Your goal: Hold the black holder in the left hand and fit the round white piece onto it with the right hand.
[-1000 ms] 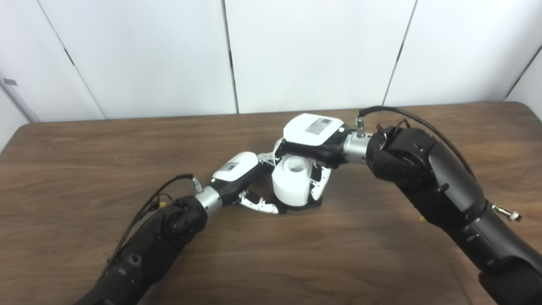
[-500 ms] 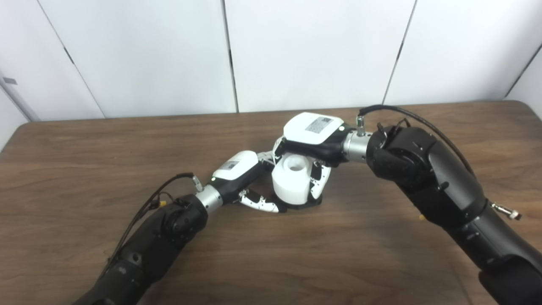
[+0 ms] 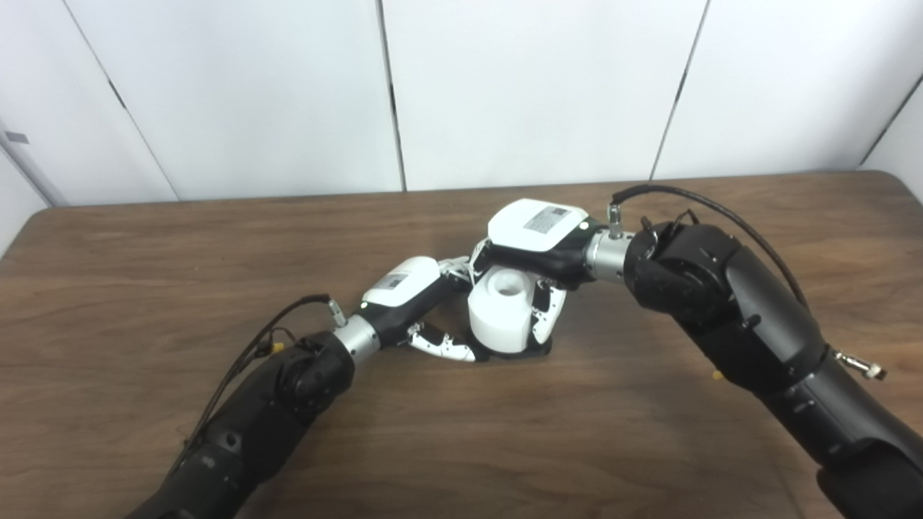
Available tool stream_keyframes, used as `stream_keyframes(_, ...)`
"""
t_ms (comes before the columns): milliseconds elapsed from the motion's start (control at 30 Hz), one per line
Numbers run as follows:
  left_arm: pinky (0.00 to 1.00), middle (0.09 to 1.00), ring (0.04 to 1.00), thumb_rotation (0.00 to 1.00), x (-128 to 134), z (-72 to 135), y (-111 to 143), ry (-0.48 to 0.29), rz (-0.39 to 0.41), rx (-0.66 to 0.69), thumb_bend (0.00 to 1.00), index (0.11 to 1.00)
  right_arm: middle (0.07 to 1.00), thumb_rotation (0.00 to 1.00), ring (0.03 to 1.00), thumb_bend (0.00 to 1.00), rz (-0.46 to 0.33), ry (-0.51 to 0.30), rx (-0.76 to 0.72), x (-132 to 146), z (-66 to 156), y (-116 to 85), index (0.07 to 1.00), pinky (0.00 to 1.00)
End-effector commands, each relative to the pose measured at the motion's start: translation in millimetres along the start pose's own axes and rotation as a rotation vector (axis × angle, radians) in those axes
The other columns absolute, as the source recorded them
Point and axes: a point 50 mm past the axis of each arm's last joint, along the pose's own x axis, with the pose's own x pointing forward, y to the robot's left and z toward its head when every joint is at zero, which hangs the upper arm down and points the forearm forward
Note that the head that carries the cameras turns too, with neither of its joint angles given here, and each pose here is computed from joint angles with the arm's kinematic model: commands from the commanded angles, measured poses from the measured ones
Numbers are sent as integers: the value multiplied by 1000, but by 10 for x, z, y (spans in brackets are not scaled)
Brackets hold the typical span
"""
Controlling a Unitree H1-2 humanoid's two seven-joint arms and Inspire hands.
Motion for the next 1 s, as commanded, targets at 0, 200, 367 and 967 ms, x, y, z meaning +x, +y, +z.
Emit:
stream_keyframes(0,882,896,948,71,-210,-165,-472,115,-225,3,524,480,739,142,753,516,-33,11,-31,-7,-39,-95,484,659)
stream_keyframes(200,885,897,950,70,-225,-175,-467,115,-223,-6,525,480,734,141,746,516,-41,11,-22,-1,-55,-66,484,656)
stream_keyframes(367,870,889,943,69,-227,-181,-471,114,-208,-14,525,479,731,141,745,516,-45,14,-23,-1,-61,-56,484,656)
stream_keyframes(967,881,894,950,68,-232,-181,-452,117,-217,-8,525,480,794,206,741,872,-55,57,34,-31,-33,-74,832,642)
